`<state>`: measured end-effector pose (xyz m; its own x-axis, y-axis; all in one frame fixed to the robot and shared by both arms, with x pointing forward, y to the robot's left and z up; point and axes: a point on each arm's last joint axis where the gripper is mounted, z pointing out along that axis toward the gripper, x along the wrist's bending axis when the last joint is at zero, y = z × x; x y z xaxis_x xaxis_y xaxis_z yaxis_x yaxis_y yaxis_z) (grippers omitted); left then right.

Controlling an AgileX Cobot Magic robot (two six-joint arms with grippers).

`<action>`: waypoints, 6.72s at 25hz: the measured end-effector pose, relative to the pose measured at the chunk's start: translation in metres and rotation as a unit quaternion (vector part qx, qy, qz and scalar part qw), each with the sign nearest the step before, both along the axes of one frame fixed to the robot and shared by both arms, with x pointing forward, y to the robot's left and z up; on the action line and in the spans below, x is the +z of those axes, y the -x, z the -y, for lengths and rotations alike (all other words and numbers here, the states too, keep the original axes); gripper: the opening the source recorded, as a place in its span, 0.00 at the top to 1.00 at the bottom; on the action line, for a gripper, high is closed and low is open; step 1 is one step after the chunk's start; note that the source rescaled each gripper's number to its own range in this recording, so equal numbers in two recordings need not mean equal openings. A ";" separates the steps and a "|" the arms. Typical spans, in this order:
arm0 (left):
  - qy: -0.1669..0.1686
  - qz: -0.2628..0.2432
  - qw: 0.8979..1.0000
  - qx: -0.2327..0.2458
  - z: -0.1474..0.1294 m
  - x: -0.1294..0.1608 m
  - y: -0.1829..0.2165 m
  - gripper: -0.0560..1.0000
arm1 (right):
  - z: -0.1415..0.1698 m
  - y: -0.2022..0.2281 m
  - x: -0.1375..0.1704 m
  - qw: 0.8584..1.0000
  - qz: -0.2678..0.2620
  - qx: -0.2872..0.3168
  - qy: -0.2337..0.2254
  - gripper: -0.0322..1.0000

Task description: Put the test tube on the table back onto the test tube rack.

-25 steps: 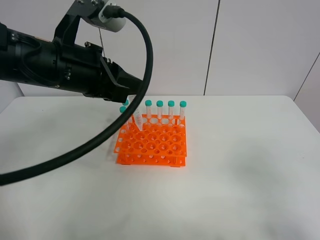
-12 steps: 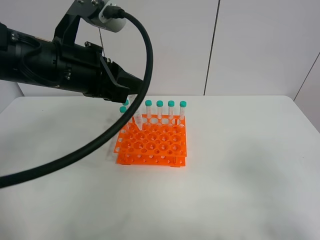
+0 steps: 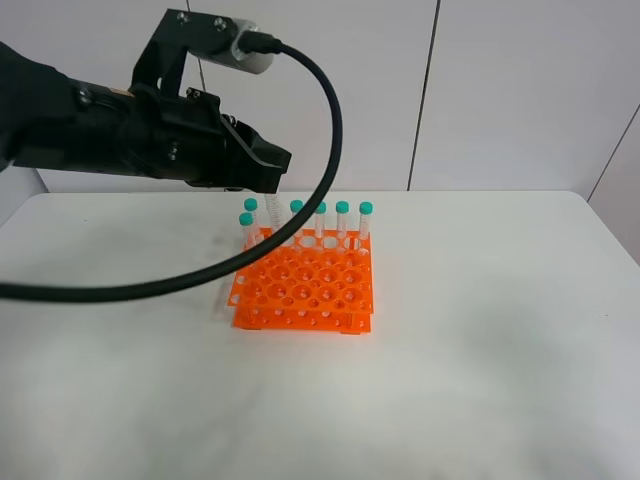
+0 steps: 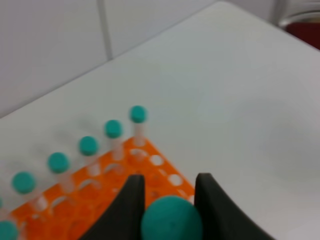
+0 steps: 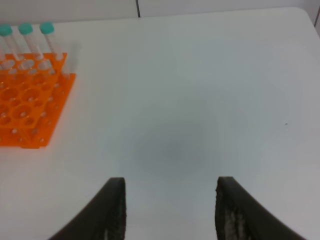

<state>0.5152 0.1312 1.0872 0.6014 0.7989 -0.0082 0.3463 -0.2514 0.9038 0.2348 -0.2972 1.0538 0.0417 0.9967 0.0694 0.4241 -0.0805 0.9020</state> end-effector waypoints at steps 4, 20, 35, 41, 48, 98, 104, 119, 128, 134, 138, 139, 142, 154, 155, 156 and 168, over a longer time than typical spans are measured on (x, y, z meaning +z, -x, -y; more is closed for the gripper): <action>0.004 -0.001 0.999 0.054 0.001 -0.020 -0.021 0.95 | 0.000 0.000 0.000 1.000 0.000 0.000 0.000 0.00; 0.008 0.020 0.993 0.118 -0.008 -0.075 -0.070 0.95 | 0.000 0.000 0.000 1.000 0.000 0.000 0.000 0.00; 0.013 -0.012 0.991 0.133 -0.001 -0.102 -0.093 0.95 | 0.000 0.000 0.000 1.000 0.000 0.000 0.000 0.00; 0.017 -0.015 0.991 0.133 -0.001 -0.103 -0.093 0.95 | 0.000 0.000 0.000 1.000 0.000 0.000 0.000 0.00; 0.011 -0.022 0.991 0.133 0.000 -0.110 -0.095 0.95 | 0.000 0.000 0.000 1.000 0.000 0.000 0.000 0.00; -0.029 -0.035 0.993 0.113 0.008 -0.158 -0.109 0.95 | 0.000 0.000 0.000 1.000 0.001 0.000 0.000 0.00; -0.029 -0.035 0.993 0.113 0.008 -0.158 -0.109 0.95 | 0.000 0.000 0.000 1.000 0.001 0.000 0.000 0.00; -0.028 -0.037 0.992 0.116 0.008 -0.166 -0.112 0.95 | 0.000 0.000 0.000 1.000 0.001 0.000 0.000 0.00; -0.028 -0.038 0.992 0.116 0.008 -0.167 -0.112 0.40 | 0.000 0.000 0.000 1.000 0.001 0.000 0.000 0.00; -0.031 -0.043 0.992 0.116 0.008 -0.168 -0.112 0.33 | 0.000 0.000 0.000 1.000 0.001 0.000 0.000 0.00; -0.033 -0.049 0.992 0.115 0.007 -0.160 -0.110 0.33 | 0.000 0.000 0.000 1.000 0.001 0.000 0.000 0.00; -0.031 -0.045 0.992 0.115 0.007 -0.155 -0.109 0.33 | 0.000 0.000 0.000 1.000 0.001 0.000 0.000 0.00; -0.023 -0.030 0.993 0.114 0.006 -0.140 -0.107 0.33 | 0.000 0.000 0.000 1.000 0.001 0.000 0.000 0.00; -0.008 -0.008 0.993 0.117 -0.010 -0.067 -0.087 0.33 | 0.000 0.000 0.000 1.000 0.001 0.000 0.000 0.00; -0.004 -0.002 0.993 0.118 -0.012 -0.058 -0.085 0.33 | 0.000 0.000 0.000 1.000 0.001 0.000 0.000 0.00; -0.001 0.003 0.993 0.120 -0.015 -0.050 -0.082 0.33 | 0.000 0.000 0.000 1.000 0.001 0.000 0.000 0.00; -0.011 -0.021 0.970 0.243 -0.114 -0.030 -0.092 0.33 | 0.000 0.000 0.000 1.000 0.001 0.000 0.000 0.00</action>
<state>0.6073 0.2456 1.0576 0.1524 0.9883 -0.0049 0.4659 -0.0675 0.8823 0.2348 -0.2971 1.0539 0.0413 0.9967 0.0701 0.4231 -0.0809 0.9024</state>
